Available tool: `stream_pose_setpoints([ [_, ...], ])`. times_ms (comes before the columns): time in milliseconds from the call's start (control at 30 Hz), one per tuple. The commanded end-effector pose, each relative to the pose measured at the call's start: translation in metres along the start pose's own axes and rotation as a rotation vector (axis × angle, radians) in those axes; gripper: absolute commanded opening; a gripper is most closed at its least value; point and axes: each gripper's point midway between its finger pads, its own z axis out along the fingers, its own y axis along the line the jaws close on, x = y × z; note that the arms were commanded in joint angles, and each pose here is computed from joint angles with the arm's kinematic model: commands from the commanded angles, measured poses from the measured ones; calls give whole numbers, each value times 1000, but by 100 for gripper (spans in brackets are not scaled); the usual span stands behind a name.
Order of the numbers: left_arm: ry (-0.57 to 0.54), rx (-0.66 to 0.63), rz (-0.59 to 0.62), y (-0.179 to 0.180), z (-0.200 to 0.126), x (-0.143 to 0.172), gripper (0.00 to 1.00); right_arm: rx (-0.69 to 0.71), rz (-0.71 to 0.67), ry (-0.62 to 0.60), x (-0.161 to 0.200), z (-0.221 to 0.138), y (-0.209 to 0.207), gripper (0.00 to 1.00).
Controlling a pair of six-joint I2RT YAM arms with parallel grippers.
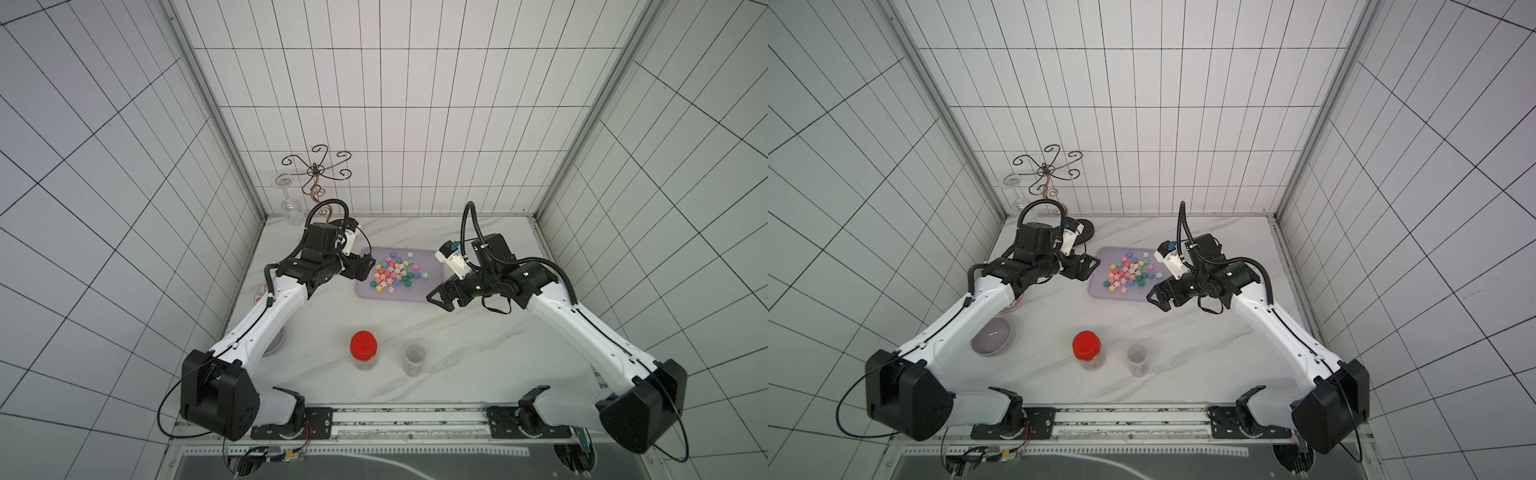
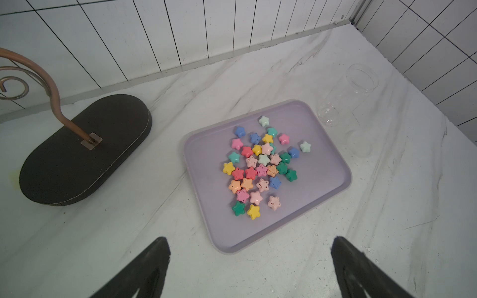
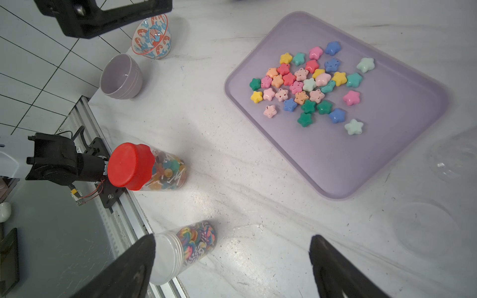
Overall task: Pour the candies out of the jar
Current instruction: Pick up the jar from the center of the board.
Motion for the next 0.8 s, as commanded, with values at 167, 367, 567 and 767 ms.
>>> stream_pose_setpoints([
  [167, 17, 12, -14, -2, 1, 7, 97, -95, -81, 94, 31, 18, 35, 91],
  [367, 18, 15, -15, -2, 3, 6, 97, -102, -93, 196, 61, 33, 49, 90],
  [567, 20, 17, -11, -1, 5, 8, 97, -47, -109, 306, 89, 43, 57, 89],
  [767, 26, 18, -10, 0, 10, 9, 97, 9, -115, 346, 107, 51, 67, 89],
])
